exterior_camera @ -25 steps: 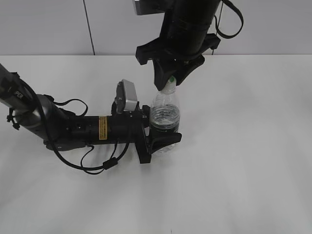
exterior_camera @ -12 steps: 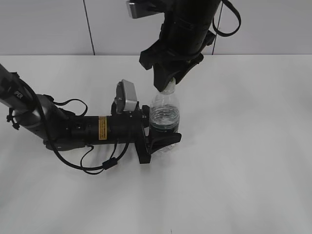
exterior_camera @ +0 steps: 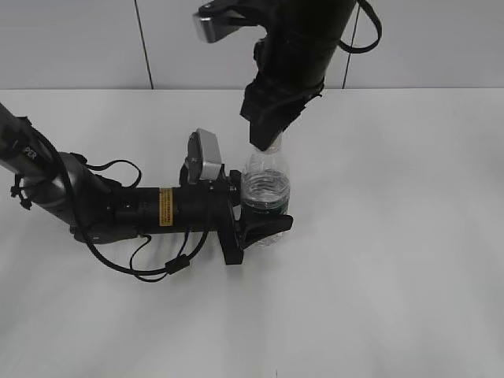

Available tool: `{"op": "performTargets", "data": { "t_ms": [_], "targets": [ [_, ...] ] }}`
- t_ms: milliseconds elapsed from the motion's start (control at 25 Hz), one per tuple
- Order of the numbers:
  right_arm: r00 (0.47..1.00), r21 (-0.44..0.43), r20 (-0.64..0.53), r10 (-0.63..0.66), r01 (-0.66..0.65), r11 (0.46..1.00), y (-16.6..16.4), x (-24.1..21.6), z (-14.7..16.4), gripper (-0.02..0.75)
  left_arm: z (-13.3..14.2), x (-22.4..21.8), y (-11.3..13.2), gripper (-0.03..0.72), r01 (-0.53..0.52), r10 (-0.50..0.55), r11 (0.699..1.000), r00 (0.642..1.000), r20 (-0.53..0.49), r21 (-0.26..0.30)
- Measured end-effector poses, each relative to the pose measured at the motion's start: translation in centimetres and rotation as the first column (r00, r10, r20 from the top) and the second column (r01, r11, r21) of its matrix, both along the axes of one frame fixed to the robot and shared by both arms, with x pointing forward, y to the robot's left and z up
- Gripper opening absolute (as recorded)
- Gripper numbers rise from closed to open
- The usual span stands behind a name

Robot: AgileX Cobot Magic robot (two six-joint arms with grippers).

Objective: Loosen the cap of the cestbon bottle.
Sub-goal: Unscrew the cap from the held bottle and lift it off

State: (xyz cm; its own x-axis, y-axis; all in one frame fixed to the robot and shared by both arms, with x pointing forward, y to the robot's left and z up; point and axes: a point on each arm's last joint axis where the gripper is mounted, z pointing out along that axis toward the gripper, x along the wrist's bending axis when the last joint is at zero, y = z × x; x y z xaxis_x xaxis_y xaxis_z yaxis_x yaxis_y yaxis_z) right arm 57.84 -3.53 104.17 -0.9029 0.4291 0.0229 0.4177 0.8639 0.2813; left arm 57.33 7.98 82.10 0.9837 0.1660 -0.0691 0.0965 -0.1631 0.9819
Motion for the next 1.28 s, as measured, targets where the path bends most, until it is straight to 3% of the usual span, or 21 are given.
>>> {"op": "performTargets", "data": {
  "t_ms": [160,400,800,1080,1280],
  "targets": [
    [0.970,-0.028,0.060,0.234,-0.232,0.972,0.03,-0.02,0.01,0.295,-0.01,-0.01,0.00,0.408,0.002,-0.002,1.000,1.000,0.005,0.002],
    [0.832,-0.095,0.134,0.538,-0.529,0.843,0.05,0.01,0.11,0.295,-0.01,-0.01,0.00,0.408,0.002,-0.002,1.000,1.000,0.006,0.002],
    [0.648,-0.165,0.175,0.741,-0.723,0.671,0.06,0.04,0.19,0.295,-0.01,0.00,0.00,0.408,0.001,-0.001,1.000,1.000,0.003,0.002],
    [0.636,-0.176,0.175,0.752,-0.731,0.659,0.01,0.08,0.18,0.295,-0.01,0.00,0.00,0.408,0.001,-0.001,1.000,1.000,0.003,0.002],
    [0.681,-0.162,0.169,0.712,-0.694,0.702,0.00,0.09,0.18,0.295,-0.01,0.00,0.00,0.408,0.001,-0.001,1.000,1.000,0.003,0.002]
  ]
}}
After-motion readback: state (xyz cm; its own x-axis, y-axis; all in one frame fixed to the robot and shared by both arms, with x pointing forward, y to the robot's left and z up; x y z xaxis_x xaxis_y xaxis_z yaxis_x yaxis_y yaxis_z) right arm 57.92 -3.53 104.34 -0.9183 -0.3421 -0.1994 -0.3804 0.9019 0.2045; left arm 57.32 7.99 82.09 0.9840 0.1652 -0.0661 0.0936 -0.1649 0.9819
